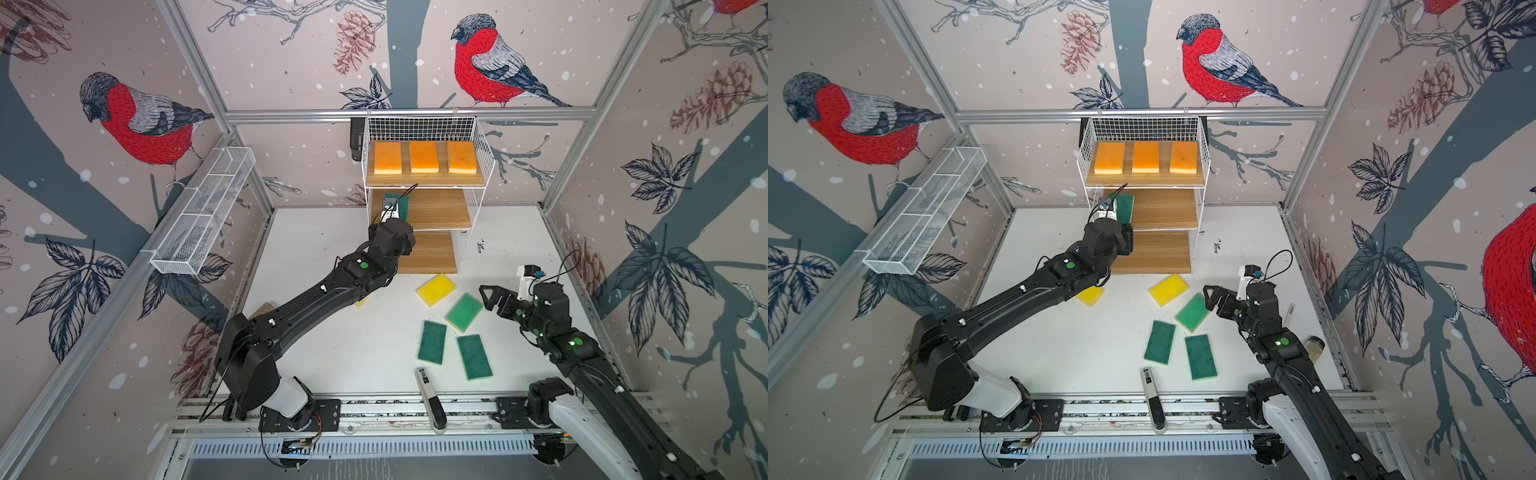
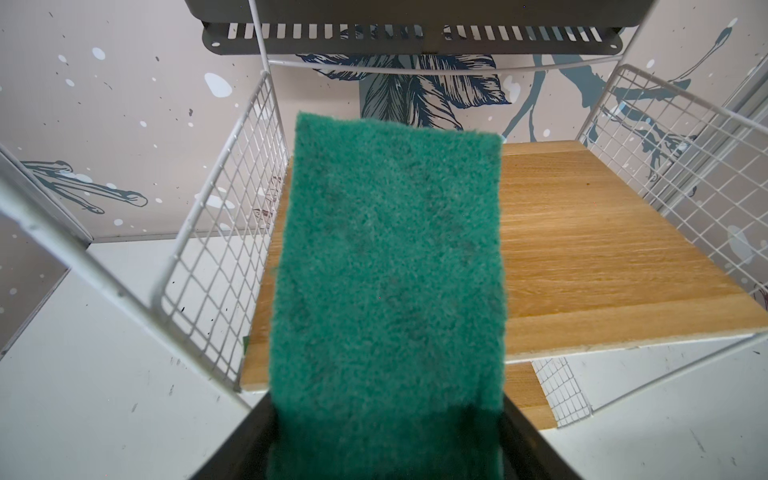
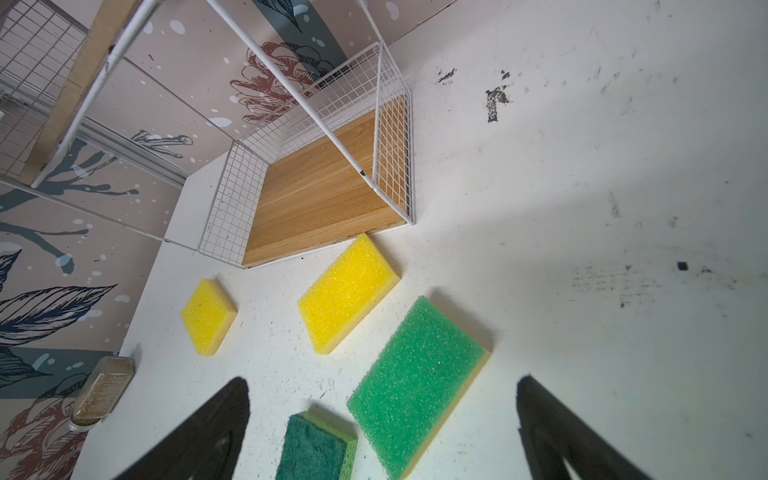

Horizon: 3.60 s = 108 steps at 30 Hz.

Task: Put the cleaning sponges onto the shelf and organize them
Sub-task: 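Carry the dark green sponge with the left gripper toward the middle shelf, then lower the dark green sponge onto the middle wooden shelf with the left gripper, then open the left gripper and draw it back from the middle shelf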

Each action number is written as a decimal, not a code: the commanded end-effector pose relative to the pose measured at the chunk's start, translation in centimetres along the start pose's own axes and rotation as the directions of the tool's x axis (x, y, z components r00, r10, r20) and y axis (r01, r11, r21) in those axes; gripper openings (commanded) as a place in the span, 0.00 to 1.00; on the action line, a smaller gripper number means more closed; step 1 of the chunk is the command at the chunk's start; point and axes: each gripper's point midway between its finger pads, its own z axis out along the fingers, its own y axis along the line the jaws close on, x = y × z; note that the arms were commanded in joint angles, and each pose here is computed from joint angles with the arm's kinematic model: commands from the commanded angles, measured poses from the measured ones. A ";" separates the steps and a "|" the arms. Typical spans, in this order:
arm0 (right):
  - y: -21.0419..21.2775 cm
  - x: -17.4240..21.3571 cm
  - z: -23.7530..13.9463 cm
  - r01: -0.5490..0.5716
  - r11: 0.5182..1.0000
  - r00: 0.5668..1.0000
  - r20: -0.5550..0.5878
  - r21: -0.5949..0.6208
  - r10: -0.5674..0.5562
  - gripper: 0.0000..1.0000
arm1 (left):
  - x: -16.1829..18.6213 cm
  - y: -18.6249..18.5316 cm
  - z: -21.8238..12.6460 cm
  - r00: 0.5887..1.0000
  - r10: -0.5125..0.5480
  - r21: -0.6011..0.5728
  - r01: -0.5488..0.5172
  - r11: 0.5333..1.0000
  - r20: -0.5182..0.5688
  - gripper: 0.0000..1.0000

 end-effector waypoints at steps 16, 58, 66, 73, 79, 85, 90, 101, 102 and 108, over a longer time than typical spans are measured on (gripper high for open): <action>1.3 0.1 0.5 0.005 0.999 1.000 0.006 -0.053 -0.004 1.00 | -1.0 0.7 1.6 0.984 -0.129 -0.055 0.136 0.989 0.126 0.68; 1.5 1.2 1.0 -0.016 0.998 1.000 -0.023 -0.064 0.014 1.00 | -0.3 1.5 3.4 0.987 -0.140 -0.132 0.150 0.980 0.084 0.81; 1.7 0.9 0.7 -0.013 0.998 1.000 -0.011 -0.066 0.013 1.00 | -1.8 1.4 1.7 0.974 -0.198 -0.067 0.205 0.976 0.107 0.82; 1.9 0.9 0.6 -0.012 0.998 1.000 -0.007 -0.067 0.011 1.00 | -2.6 1.3 -0.1 0.964 -0.246 0.007 0.247 0.969 0.103 0.79; 2.2 0.5 0.4 -0.004 0.997 1.000 -0.001 -0.072 0.004 1.00 | -2.1 0.4 -1.6 0.953 -0.300 0.109 0.293 0.950 0.048 0.74; 2.4 0.5 0.3 0.002 0.997 1.000 0.000 -0.076 -0.002 1.00 | -0.7 -0.6 -2.2 0.946 -0.322 0.192 0.320 0.928 -0.023 0.55; 2.4 0.4 0.3 0.006 0.997 1.000 0.000 -0.078 -0.006 1.00 | 0.1 -0.9 -1.6 0.934 -0.352 0.223 0.355 0.908 -0.054 0.37; 2.2 0.2 0.2 0.024 0.998 1.000 0.016 -0.065 -0.023 1.00 | 0.1 -0.7 -0.2 0.926 -0.373 0.226 0.377 0.898 -0.062 0.18; 2.2 0.2 0.2 0.025 0.998 1.000 0.016 -0.064 -0.024 1.00 | 0.0 -0.7 -0.1 0.925 -0.374 0.225 0.378 0.898 -0.061 0.18; 2.1 0.1 0.3 0.024 0.998 1.000 0.022 -0.059 -0.023 1.00 | 0.2 -0.3 0.4 0.926 -0.372 0.210 0.376 0.903 -0.057 0.18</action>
